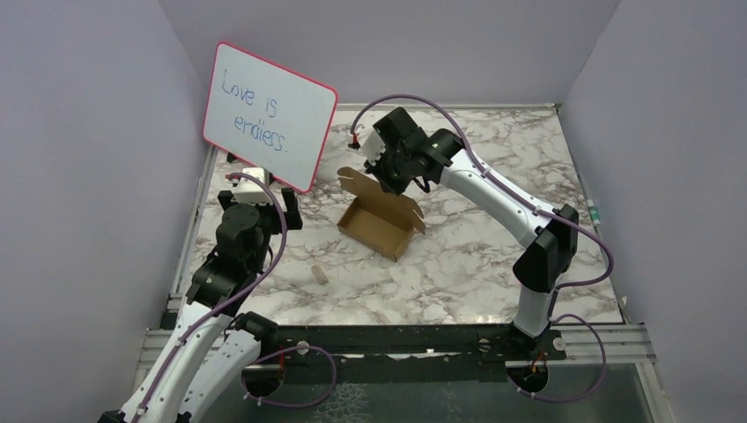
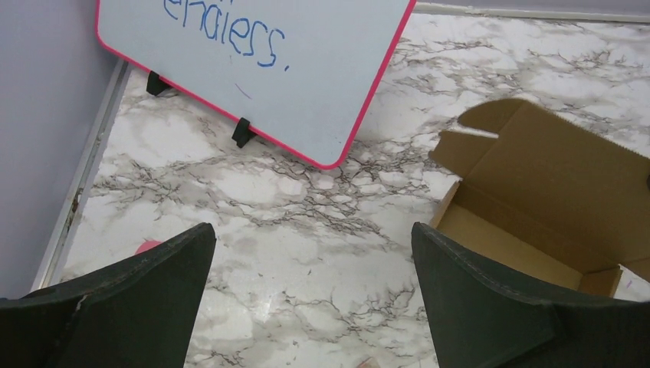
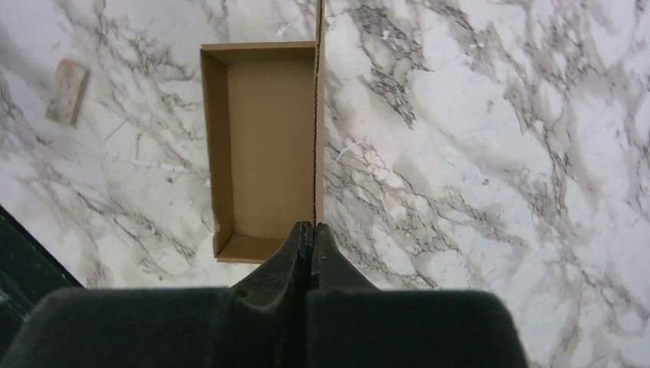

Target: Fold the paper box

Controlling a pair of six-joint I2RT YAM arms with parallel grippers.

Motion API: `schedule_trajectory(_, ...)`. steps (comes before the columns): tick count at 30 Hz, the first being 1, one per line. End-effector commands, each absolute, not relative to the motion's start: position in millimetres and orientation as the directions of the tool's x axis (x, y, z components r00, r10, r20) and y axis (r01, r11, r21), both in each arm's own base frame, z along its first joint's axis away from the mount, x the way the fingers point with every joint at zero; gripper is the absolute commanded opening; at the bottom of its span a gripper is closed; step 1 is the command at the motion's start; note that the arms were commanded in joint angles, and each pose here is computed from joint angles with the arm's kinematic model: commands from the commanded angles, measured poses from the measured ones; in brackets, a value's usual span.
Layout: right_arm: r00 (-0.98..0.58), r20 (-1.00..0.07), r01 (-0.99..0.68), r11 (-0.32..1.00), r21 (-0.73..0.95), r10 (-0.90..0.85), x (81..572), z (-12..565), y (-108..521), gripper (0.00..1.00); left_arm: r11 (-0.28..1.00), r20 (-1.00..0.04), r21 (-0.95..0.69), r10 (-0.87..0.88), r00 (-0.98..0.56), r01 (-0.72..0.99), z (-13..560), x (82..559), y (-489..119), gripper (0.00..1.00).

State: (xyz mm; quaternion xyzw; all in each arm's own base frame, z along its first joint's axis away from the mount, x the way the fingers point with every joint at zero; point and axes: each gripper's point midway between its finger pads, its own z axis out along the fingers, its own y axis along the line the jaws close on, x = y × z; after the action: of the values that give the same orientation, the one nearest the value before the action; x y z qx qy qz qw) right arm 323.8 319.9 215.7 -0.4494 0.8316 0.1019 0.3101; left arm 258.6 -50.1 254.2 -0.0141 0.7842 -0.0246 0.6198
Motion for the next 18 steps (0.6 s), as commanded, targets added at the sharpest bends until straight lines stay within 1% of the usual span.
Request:
schedule_trajectory(1, -0.169, -0.558, -0.958, 0.268, -0.101, -0.812, 300, 202, 330, 0.01, 0.998, -0.974, -0.055, -0.050, -0.220, 0.016, 255, 263, -50, 0.99)
schedule_trajectory(5, 0.000, -0.573, -0.995, 0.060, -0.085, -0.820, 283, 201, 335, 0.01, 0.998, -0.974, -0.064, -0.060, -0.218, 0.014, 255, 265, -47, 0.99)
schedule_trajectory(8, 0.120, -0.577, -0.991, -0.060, -0.123, -0.808, 282, 201, 337, 0.01, 0.997, -0.973, -0.060, -0.049, -0.224, 0.043, 253, 266, -52, 0.99)
schedule_trajectory(13, 0.222, -0.574, -0.974, -0.157, -0.161, -0.788, 295, 198, 336, 0.07, 0.984, -0.969, -0.069, -0.027, -0.246, 0.162, 246, 267, -72, 0.99)
schedule_trajectory(16, 0.228, -0.550, -0.971, -0.147, -0.187, -0.803, 309, 195, 334, 0.09, 0.970, -0.963, -0.076, -0.012, -0.269, 0.229, 240, 269, -83, 0.99)
schedule_trajectory(17, 0.216, -0.542, -0.973, -0.134, -0.187, -0.812, 312, 195, 333, 0.12, 0.967, -0.959, -0.078, -0.007, -0.282, 0.244, 236, 270, -86, 0.99)
schedule_trajectory(18, 0.206, -0.538, -0.974, -0.121, -0.189, -0.817, 315, 197, 332, 0.17, 0.962, -0.957, -0.082, -0.003, -0.289, 0.260, 235, 270, -89, 0.99)
